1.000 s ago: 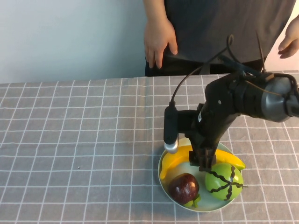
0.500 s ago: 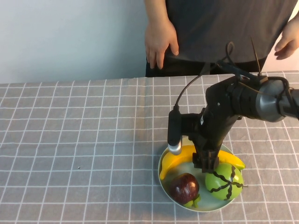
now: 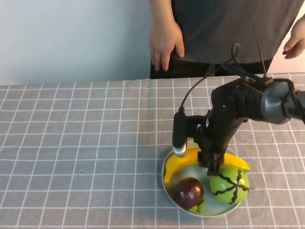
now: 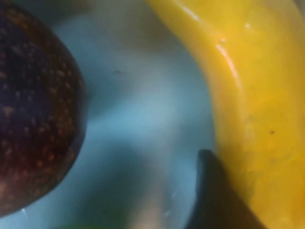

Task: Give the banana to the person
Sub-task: Pick up the banana, then hand the grabbed banana to the person

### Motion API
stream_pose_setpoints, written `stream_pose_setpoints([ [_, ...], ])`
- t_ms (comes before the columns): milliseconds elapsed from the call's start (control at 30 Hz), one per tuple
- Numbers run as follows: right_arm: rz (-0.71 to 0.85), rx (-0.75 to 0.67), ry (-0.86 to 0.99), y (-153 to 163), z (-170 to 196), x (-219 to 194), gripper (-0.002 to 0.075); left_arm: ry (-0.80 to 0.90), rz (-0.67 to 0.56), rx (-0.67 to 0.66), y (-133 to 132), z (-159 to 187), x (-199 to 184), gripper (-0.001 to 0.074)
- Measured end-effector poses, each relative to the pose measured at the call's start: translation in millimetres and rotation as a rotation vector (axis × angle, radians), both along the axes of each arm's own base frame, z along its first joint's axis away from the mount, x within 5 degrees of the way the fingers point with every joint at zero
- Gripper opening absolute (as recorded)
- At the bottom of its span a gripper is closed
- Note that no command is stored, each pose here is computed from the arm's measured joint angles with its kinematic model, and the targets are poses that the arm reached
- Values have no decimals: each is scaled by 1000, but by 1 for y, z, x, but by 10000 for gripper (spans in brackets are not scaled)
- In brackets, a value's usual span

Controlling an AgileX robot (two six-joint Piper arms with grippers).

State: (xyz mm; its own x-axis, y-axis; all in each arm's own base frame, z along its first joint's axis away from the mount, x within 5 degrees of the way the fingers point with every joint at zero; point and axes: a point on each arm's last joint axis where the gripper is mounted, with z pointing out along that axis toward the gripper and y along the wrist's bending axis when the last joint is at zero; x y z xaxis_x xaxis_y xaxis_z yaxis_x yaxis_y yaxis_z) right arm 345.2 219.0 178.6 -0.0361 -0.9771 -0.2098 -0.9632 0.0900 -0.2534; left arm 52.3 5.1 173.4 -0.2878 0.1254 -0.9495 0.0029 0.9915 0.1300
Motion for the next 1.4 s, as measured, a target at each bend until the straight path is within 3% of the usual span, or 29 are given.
stream_pose_setpoints([
  [200, -9, 2, 6, -1, 3, -1, -5, 0, 0, 0, 0, 0, 0, -4],
  [400, -82, 62, -38, -6, 40, -9, -7, 0, 0, 0, 0, 0, 0, -4],
  [600, -185, 178, -126, -17, 107, -32, -7, 0, 0, 0, 0, 0, 0, -4],
  [767, -188, 135, -145, -30, 145, -64, -7, 0, 0, 0, 0, 0, 0, -4],
  [1267, -419, 134, -227, -74, 205, -115, -7, 0, 0, 0, 0, 0, 0, -4],
  [1400, -389, 191, -306, -77, 230, -130, -7, 0, 0, 0, 0, 0, 0, -4],
])
